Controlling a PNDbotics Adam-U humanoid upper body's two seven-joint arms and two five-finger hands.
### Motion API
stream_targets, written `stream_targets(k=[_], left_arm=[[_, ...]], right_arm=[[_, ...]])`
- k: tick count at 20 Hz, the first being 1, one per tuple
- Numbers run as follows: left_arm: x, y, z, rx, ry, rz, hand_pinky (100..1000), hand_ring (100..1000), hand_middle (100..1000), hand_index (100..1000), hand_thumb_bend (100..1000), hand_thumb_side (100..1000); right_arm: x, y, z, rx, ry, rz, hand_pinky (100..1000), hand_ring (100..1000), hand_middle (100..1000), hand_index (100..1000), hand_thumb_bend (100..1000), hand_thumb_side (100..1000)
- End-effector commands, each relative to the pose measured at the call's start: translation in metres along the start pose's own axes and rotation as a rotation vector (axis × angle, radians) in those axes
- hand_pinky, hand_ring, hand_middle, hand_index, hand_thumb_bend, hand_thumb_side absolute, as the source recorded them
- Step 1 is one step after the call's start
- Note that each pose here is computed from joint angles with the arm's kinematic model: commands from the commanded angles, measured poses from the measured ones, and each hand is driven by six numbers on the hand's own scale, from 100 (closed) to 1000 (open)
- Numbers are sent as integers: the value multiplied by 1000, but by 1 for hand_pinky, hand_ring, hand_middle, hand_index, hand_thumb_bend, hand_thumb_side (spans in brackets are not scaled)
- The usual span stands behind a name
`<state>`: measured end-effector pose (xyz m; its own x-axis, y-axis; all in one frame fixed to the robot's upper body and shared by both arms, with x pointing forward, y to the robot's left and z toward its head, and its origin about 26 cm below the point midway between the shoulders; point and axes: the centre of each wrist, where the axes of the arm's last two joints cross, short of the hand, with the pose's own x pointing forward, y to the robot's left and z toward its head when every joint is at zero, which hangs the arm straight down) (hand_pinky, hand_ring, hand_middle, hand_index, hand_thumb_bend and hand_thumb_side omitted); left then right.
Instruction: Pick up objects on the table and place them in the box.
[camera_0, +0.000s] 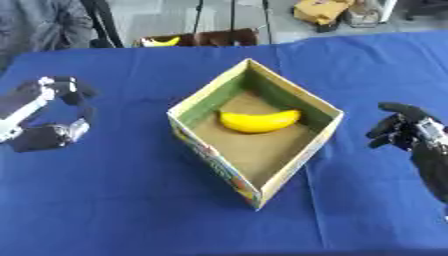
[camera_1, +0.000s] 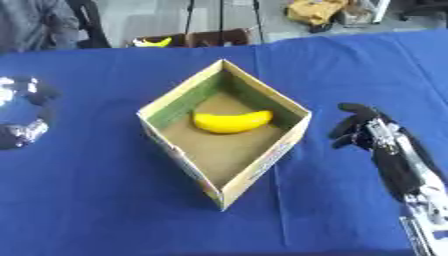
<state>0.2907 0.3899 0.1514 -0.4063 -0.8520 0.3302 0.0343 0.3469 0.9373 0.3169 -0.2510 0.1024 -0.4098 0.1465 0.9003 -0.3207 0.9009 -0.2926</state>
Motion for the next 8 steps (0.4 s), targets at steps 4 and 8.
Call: stream_targets(k=[4, 8], left_arm=[[1, 5, 3, 12, 17, 2, 637, 618, 660, 800, 100, 403], [3, 5, 2, 11, 18, 7, 636, 617, 658, 798, 100, 274]], right_arm=[[4, -4, -1, -8, -12, 13, 561, 616, 531, 839, 100, 906], [4, -4, -1, -14, -11, 12, 561, 617, 531, 839, 100, 908]])
